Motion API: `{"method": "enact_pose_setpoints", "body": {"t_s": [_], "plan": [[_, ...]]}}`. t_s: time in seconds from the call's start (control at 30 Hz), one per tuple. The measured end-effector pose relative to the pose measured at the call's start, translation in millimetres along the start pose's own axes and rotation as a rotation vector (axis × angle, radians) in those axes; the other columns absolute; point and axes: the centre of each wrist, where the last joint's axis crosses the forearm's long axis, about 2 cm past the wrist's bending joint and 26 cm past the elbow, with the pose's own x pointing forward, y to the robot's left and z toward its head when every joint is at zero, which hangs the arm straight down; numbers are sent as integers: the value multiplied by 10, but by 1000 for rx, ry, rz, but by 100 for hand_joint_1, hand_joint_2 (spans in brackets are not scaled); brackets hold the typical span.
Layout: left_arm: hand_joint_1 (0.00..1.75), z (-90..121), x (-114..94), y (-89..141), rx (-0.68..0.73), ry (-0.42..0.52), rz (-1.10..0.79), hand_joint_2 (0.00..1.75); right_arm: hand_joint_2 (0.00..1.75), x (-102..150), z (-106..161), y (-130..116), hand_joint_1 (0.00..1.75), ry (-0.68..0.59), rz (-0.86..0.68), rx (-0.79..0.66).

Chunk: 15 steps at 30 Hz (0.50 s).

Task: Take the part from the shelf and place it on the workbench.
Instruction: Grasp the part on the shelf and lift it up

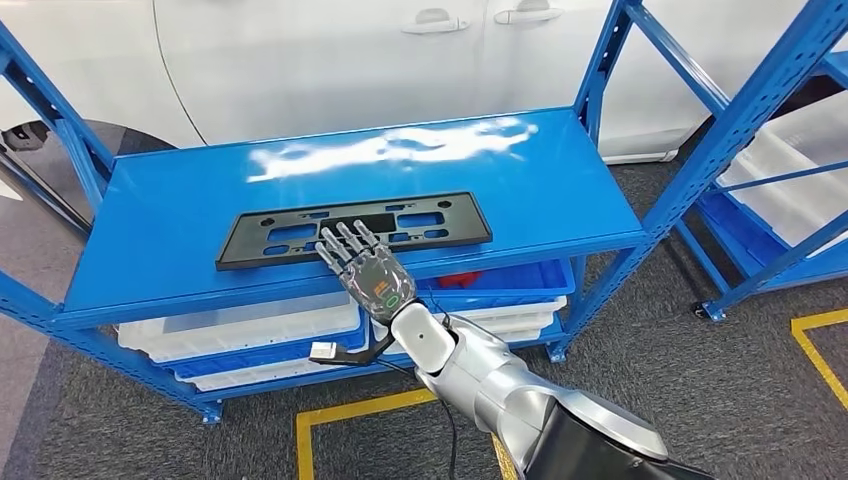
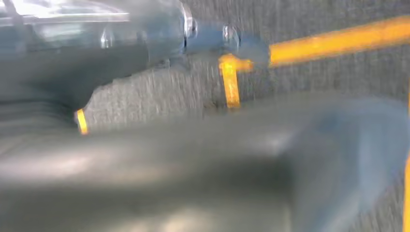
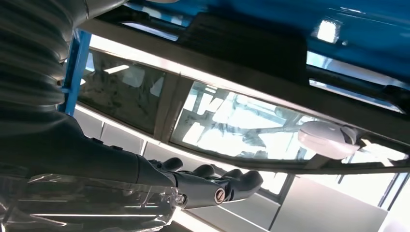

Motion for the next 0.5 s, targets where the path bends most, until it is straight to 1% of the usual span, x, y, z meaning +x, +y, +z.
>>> {"method": "enact_pose_setpoints", "body": {"t_s": [0.5], "plan": [[0,-5,18,-5,0,-4,-1,0,175,7,8,7,0,-8,-1,4]]}}
